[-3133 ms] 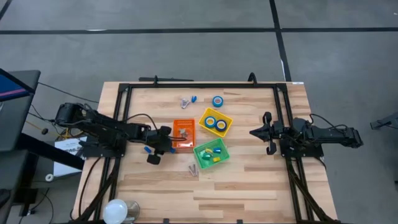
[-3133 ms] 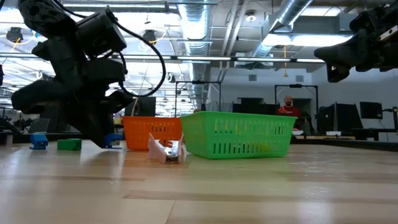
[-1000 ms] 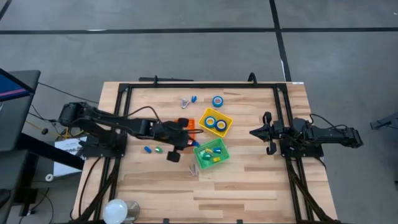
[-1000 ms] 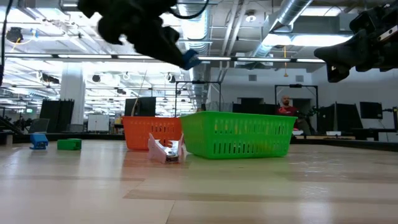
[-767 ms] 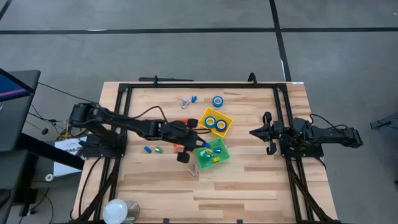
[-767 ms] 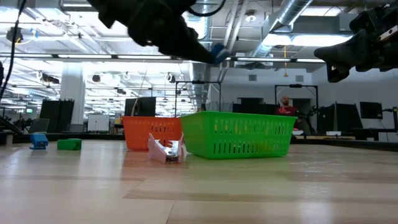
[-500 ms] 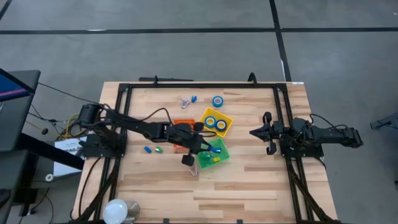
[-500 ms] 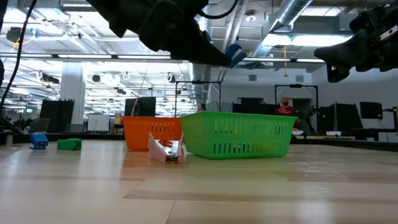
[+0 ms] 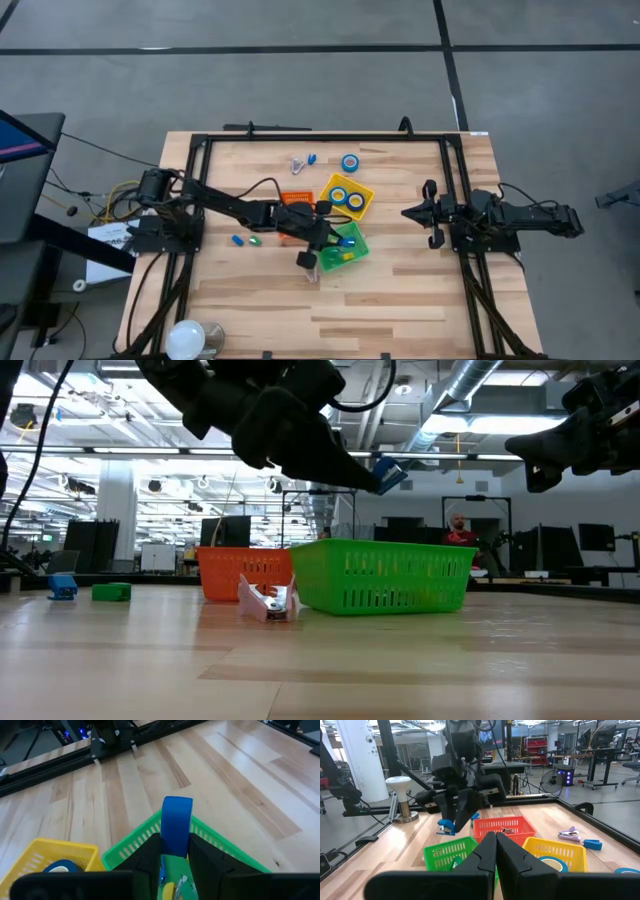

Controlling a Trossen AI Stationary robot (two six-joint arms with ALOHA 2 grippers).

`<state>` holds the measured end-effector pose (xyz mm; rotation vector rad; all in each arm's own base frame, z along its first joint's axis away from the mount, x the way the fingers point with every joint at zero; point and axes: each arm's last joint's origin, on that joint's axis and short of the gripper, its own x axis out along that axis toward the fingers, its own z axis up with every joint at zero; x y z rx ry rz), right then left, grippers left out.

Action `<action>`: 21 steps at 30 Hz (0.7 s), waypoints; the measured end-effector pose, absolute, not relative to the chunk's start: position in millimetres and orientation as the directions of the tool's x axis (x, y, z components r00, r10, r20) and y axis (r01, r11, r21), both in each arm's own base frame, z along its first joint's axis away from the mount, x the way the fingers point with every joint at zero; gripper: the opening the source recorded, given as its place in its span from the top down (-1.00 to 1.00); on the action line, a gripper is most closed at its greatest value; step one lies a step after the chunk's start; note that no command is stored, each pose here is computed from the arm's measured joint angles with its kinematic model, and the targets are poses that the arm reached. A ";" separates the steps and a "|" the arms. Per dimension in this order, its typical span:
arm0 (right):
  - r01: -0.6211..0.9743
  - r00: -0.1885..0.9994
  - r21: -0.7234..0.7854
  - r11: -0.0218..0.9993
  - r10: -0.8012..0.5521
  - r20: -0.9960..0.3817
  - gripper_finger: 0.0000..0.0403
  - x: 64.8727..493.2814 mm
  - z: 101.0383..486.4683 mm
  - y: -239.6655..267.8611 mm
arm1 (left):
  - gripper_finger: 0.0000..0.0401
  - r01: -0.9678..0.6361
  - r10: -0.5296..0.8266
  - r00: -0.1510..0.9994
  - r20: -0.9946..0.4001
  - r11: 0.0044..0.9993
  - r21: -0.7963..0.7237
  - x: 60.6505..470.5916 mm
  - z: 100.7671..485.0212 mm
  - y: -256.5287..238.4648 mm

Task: Pick and place Stapler, Stapler remover, tape
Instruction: Put the blue stapler into the green bin, then put the pink stapler remover into the orange bin

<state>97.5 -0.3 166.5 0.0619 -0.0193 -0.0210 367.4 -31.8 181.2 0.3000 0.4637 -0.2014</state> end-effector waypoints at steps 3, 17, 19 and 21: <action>0.021 1.000 0.062 0.998 -0.022 0.018 1.00 97.5 166.4 -0.3 | 0.57 0.247 -0.123 0.878 -0.463 0.944 0.218 367.2 182.3 -31.8; 0.020 1.000 0.062 0.998 -0.021 0.018 1.00 97.5 166.4 -0.3 | -0.03 0.192 -0.121 0.877 -0.465 0.975 0.109 366.9 182.0 -31.8; 0.020 1.000 0.062 0.998 -0.021 0.018 1.00 97.5 166.5 -0.3 | -0.11 0.190 -0.119 0.877 -0.465 0.976 0.110 366.8 181.9 -31.7; 0.021 1.000 0.062 0.998 -0.022 0.018 1.00 97.5 166.4 -0.3 | -0.16 0.191 -0.119 0.877 -0.465 0.976 0.109 365.7 184.1 -31.7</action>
